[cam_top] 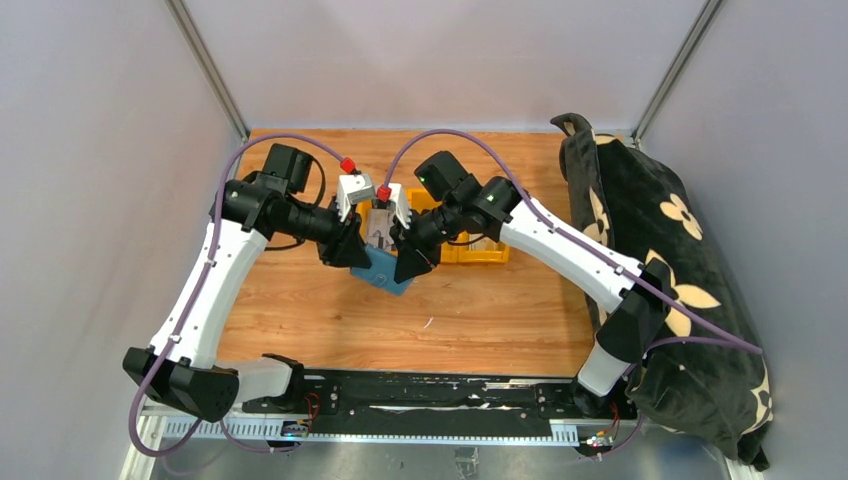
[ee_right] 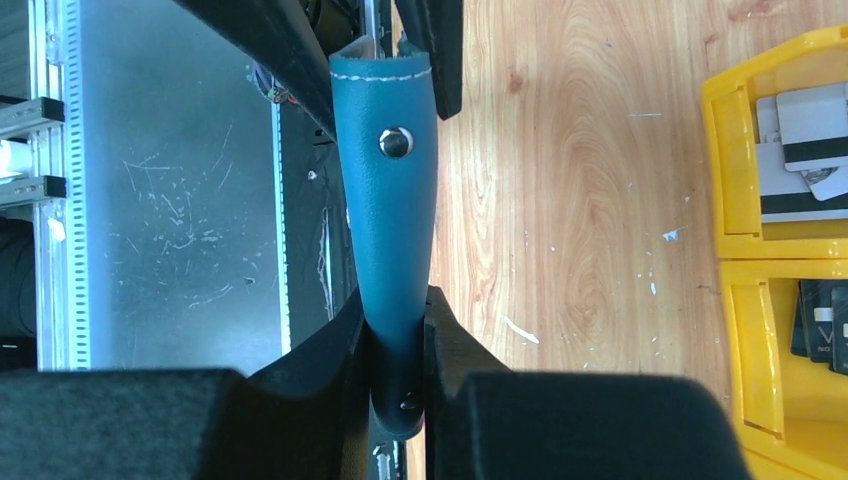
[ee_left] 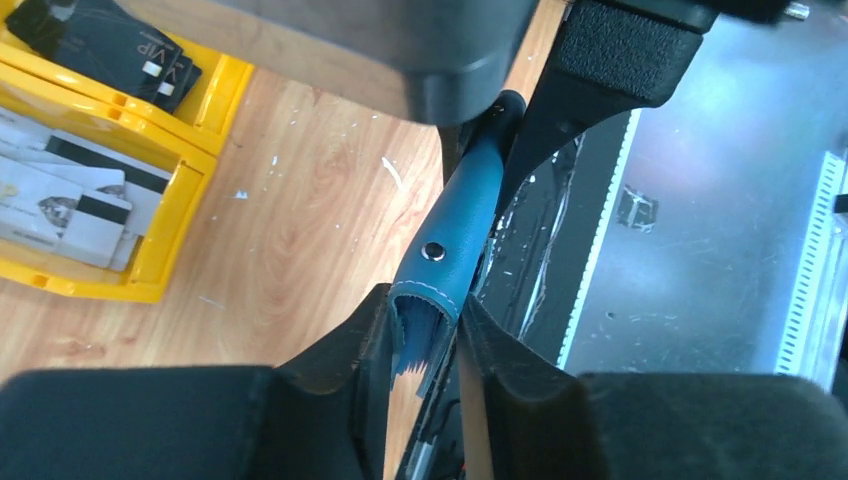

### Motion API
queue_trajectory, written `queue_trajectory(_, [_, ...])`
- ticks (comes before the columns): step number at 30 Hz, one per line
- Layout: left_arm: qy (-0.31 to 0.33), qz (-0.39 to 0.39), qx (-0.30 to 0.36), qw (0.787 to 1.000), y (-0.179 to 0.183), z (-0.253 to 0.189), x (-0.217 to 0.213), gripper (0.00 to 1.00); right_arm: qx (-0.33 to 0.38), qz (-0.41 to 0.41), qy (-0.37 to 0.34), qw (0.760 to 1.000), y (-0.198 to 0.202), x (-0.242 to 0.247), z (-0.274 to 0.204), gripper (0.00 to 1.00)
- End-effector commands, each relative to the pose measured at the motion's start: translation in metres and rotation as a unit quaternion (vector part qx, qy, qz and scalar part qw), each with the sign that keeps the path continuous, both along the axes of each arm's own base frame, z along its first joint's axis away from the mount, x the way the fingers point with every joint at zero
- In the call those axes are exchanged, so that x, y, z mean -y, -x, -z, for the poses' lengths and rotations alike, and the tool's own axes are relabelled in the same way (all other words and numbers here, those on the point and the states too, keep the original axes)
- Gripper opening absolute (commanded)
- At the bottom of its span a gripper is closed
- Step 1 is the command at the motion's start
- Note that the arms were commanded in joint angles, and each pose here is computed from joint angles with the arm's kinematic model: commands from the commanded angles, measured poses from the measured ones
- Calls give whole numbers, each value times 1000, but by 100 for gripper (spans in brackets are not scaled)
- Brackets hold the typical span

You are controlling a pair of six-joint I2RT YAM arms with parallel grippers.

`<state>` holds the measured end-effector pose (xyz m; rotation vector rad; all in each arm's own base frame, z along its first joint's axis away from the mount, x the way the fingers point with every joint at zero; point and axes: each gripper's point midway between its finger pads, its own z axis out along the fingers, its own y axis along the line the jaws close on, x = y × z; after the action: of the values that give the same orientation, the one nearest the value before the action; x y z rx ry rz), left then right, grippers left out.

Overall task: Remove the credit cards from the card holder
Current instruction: Open the card holder.

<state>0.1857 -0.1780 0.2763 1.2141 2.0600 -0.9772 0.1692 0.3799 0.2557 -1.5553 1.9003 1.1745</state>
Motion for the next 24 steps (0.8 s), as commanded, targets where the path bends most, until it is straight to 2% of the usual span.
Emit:
queue_trajectory(1, [24,14,-46,999,8,-1,9,23,20,-19,-49,998,5,-12,-31,0])
queue_trajectory(5, [41,14,-73,996,7,-5,15,14,18,4,-90,996,2,-18,-47,10])
queue_trajectory(8, [47,10,-83,995,6,-9,18,14,9,0,-127,992,8,-21,-55,8])
queue_trajectory(9, [50,10,-83,995,6,-11,18,20,12,-4,-136,991,10,-21,-58,4])
queue_trajectory(10, [52,9,-85,995,7,-12,19,32,13,-3,-136,991,10,-21,-59,0])
queue_trajectory(11, [53,8,-86,995,7,-13,18,42,17,-3,-135,991,10,-20,-59,0])
queue_trajectory(12, [53,8,-88,995,8,-12,19,48,19,-6,-130,991,10,-20,-58,0])
queue_trajectory(14, [52,7,-88,995,9,-12,18,52,16,-12,-116,993,11,-17,-54,0])
queue_trajectory(17, [50,8,-90,995,10,-9,17,42,18,-17,-96,995,8,-16,-49,0])
queue_trajectory(20, [52,11,-84,995,11,-10,17,22,29,-19,-79,996,4,-15,-46,0])
queue_trajectory(24, [55,16,-73,996,13,-13,17,4,65,7,-54,996,-10,-9,-45,2])
